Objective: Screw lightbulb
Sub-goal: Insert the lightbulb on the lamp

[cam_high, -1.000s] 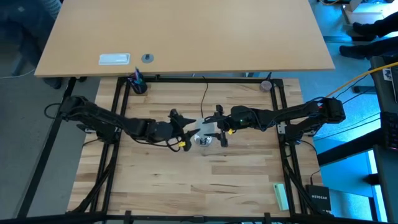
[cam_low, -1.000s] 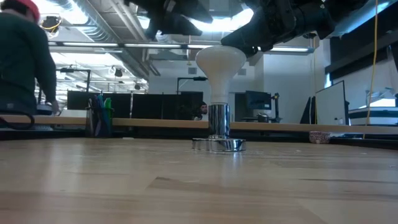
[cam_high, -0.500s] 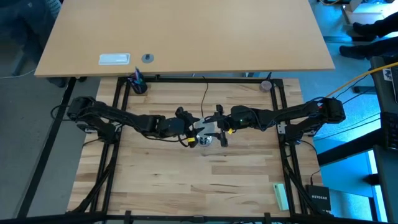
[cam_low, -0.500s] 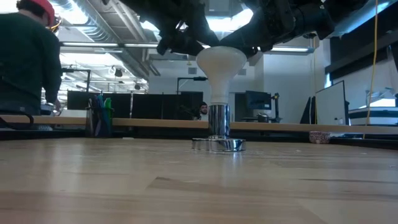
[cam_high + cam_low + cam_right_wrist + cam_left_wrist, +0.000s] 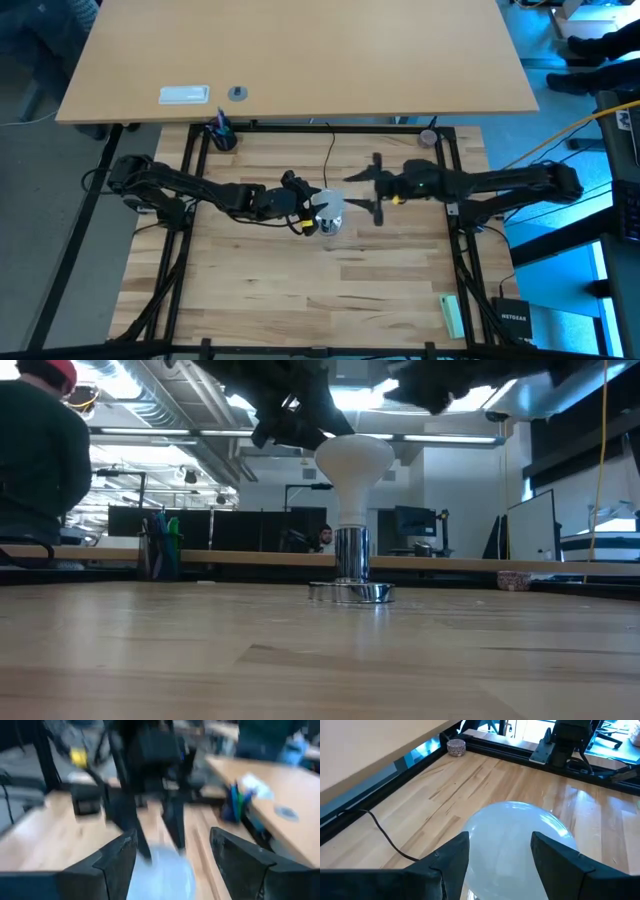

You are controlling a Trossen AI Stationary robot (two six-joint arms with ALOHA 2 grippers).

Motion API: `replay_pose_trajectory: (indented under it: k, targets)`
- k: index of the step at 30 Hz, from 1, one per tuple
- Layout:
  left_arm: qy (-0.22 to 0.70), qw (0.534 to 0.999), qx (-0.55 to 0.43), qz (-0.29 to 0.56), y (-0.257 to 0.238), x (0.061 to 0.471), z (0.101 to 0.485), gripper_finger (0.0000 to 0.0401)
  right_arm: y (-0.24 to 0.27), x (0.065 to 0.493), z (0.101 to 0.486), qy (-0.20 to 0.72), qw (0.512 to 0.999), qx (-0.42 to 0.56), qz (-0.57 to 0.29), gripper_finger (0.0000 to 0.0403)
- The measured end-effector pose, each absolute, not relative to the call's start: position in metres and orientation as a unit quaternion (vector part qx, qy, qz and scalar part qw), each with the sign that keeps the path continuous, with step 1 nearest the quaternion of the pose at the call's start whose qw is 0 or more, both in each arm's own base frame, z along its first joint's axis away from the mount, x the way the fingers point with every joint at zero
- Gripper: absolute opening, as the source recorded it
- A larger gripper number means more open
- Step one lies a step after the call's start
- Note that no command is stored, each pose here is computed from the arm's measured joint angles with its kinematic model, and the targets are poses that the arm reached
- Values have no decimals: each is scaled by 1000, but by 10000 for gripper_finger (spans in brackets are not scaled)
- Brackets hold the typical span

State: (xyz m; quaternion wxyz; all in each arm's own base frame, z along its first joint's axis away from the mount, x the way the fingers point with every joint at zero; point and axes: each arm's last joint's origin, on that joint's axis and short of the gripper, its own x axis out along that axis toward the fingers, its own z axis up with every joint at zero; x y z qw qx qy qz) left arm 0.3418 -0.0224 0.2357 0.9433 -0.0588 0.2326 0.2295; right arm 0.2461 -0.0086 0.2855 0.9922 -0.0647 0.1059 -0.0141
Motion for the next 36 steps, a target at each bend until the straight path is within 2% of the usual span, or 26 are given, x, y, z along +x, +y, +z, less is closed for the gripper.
replay_pose_trajectory:
  k: [4,9,15,17,20,24,26,29,36]
  targets:
    - [233,943,-53,230,-21,342,235,202,-8,230,283,155,987,-32,-24,255]
    - [232,944,-53,229,-21,342,235,202,-4,223,237,224,974,19,-41,255]
    - [232,944,-52,227,-21,342,235,202,0,214,174,215,975,6,-61,255]
    - [230,945,-49,226,-21,343,235,202,0,211,159,190,980,9,-65,255]
    - [230,945,-49,226,-21,343,235,202,-3,211,138,204,974,15,-94,255]
    - [228,947,-38,223,-20,343,236,202,-4,225,128,187,972,63,-132,255]
    - [225,949,-33,220,-20,344,236,202,-4,231,117,206,966,83,-136,255]
    - [227,949,-31,219,-20,344,236,202,0,247,115,184,967,125,-121,255]
    - [228,949,-23,217,-20,344,236,202,28,273,119,200,966,119,-111,255]
